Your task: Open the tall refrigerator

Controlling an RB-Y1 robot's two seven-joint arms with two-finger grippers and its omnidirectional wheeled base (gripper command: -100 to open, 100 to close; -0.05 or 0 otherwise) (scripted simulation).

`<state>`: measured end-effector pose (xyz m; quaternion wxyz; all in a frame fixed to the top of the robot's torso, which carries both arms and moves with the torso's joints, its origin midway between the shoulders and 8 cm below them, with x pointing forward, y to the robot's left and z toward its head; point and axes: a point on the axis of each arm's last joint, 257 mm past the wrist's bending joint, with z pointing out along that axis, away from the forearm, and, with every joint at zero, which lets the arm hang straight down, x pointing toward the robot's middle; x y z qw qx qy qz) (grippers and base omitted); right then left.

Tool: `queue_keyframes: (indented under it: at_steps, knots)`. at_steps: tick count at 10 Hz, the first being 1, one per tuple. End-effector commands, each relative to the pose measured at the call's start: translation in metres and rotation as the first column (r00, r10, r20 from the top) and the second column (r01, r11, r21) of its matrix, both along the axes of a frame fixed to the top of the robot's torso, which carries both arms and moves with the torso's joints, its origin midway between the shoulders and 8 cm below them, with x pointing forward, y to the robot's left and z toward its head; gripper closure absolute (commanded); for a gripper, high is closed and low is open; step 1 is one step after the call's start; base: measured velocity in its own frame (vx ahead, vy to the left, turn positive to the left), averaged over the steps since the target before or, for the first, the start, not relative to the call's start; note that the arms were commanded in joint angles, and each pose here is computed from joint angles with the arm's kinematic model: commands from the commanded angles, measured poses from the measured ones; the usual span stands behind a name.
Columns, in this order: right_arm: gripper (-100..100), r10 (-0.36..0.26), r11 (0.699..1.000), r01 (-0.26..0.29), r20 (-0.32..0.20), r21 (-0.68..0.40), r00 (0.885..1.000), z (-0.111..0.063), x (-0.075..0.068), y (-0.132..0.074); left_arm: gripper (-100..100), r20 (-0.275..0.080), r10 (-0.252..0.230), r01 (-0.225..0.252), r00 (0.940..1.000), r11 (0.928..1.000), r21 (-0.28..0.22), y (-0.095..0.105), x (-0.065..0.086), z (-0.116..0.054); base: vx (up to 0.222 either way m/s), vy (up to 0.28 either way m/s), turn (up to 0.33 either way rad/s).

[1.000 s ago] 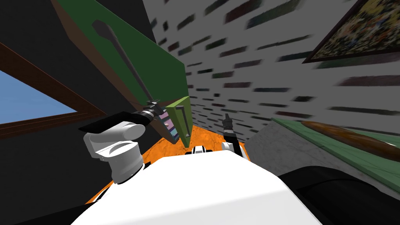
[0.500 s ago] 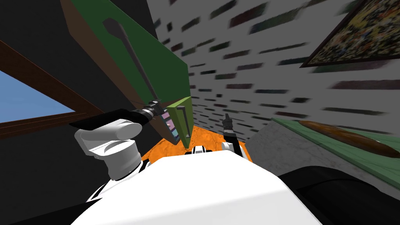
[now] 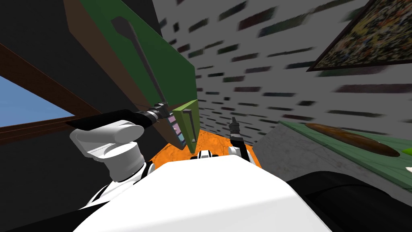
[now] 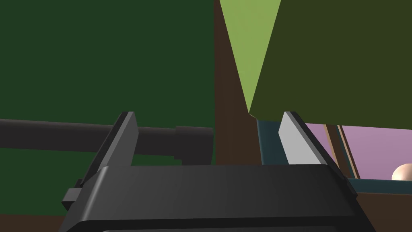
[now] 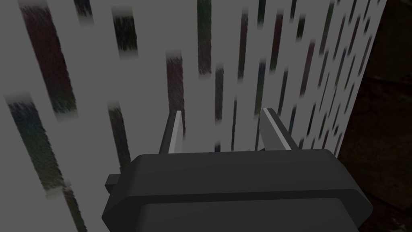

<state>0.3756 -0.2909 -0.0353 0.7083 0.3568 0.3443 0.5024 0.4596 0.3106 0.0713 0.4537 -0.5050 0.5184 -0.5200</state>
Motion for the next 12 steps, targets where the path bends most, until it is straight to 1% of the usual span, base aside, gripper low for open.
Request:
queue_keyframes:
  at_steps: [1,5,6,9,10,12]
  knots:
    - [0,0.000,1.000,0.000,0.000,0.000,1.000,0.000,0.000,0.000,-100,0.020,-0.023,0.023,0.9995,0.9997,0.004,-0.007,0.000,0.016,0.021,0.117,-0.016]
    - [0,0.000,1.000,0.000,0.000,0.000,1.000,0.000,0.000,0.000,-100,-0.011,-0.050,0.050,0.9987,0.9987,0.014,-0.014,-0.003,0.020,0.010,0.119,-0.051]
    - [0,0.000,1.000,0.000,0.000,0.000,1.000,0.000,0.000,0.000,-100,-0.011,-0.050,0.050,0.9987,0.9987,0.014,-0.014,-0.003,0.020,0.015,0.074,-0.034]
    - [0,0.000,1.000,0.000,0.000,0.000,1.000,0.000,0.000,0.000,-100,-0.029,-0.062,0.063,0.9976,0.9978,0.021,-0.017,-0.005,0.022,0.006,0.065,-0.022]
    - [0,0.000,1.000,0.000,0.000,0.000,1.000,0.000,0.000,0.000,-100,-0.029,-0.062,0.063,0.9976,0.9978,0.021,-0.017,-0.005,0.022,-0.013,0.053,-0.017]
    - [0,0.000,1.000,0.000,0.000,0.000,1.000,0.000,0.000,0.000,-100,-0.048,-0.073,0.075,0.9962,0.9968,0.027,-0.021,-0.007,0.024,0.003,0.085,-0.038]
